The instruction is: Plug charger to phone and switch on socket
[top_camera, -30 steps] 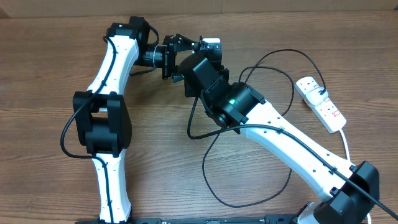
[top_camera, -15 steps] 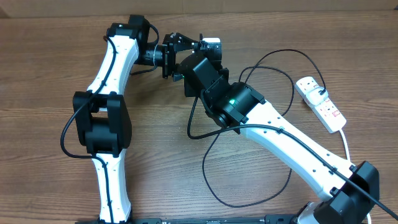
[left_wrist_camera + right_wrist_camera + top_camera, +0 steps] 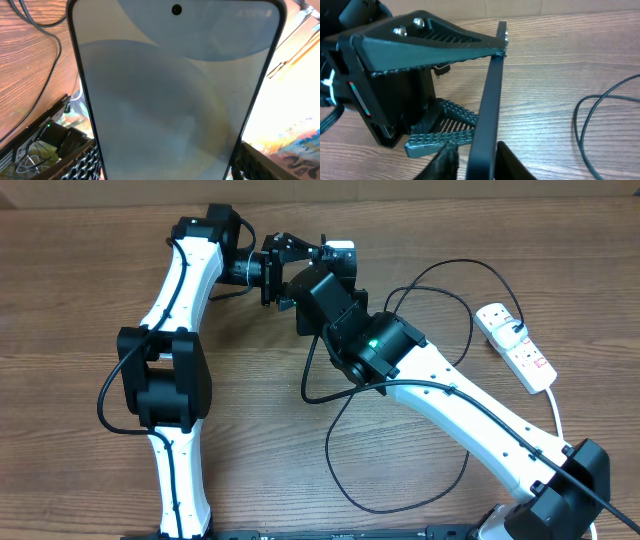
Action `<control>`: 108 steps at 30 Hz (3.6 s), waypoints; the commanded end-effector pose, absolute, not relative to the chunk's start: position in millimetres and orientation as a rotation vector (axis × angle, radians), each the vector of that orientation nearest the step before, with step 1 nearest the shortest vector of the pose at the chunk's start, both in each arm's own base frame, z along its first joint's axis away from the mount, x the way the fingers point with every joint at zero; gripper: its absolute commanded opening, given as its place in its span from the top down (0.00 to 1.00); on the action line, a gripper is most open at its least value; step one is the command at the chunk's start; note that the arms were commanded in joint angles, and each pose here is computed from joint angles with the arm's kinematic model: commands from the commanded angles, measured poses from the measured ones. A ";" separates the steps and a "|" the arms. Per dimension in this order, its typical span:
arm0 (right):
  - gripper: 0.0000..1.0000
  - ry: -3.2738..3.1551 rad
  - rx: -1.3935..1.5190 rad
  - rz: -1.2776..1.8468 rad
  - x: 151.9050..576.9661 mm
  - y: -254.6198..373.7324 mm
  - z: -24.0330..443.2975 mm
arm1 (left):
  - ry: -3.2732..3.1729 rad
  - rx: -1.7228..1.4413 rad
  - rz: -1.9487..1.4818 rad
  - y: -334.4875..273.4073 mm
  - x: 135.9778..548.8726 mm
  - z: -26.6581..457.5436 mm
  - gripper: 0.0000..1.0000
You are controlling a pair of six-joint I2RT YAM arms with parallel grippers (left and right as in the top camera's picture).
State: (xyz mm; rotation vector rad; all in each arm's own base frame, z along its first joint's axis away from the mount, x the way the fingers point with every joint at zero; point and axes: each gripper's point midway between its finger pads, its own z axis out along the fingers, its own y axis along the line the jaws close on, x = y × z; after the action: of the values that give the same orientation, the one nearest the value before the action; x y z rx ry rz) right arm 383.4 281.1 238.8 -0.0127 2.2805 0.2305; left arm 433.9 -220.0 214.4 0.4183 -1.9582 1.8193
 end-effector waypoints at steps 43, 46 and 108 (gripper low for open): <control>0.96 1.867 1.422 0.922 388.6 274.2 268.7 | -1.906 0.409 1.873 -216.6 443.7 230.8 0.00; 0.96 1.870 1.477 0.980 386.4 281.0 268.0 | -1.905 0.411 1.871 -216.8 445.1 231.0 0.08; 0.96 1.661 1.650 1.036 394.8 269.1 276.5 | -1.840 0.533 1.774 -216.8 445.3 228.8 0.80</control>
State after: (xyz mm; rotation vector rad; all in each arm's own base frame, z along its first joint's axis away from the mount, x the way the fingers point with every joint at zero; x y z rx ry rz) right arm 396.0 275.6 247.9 1.6524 1.7410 0.9648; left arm 443.8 -216.1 221.8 0.5489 -1.8452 1.7592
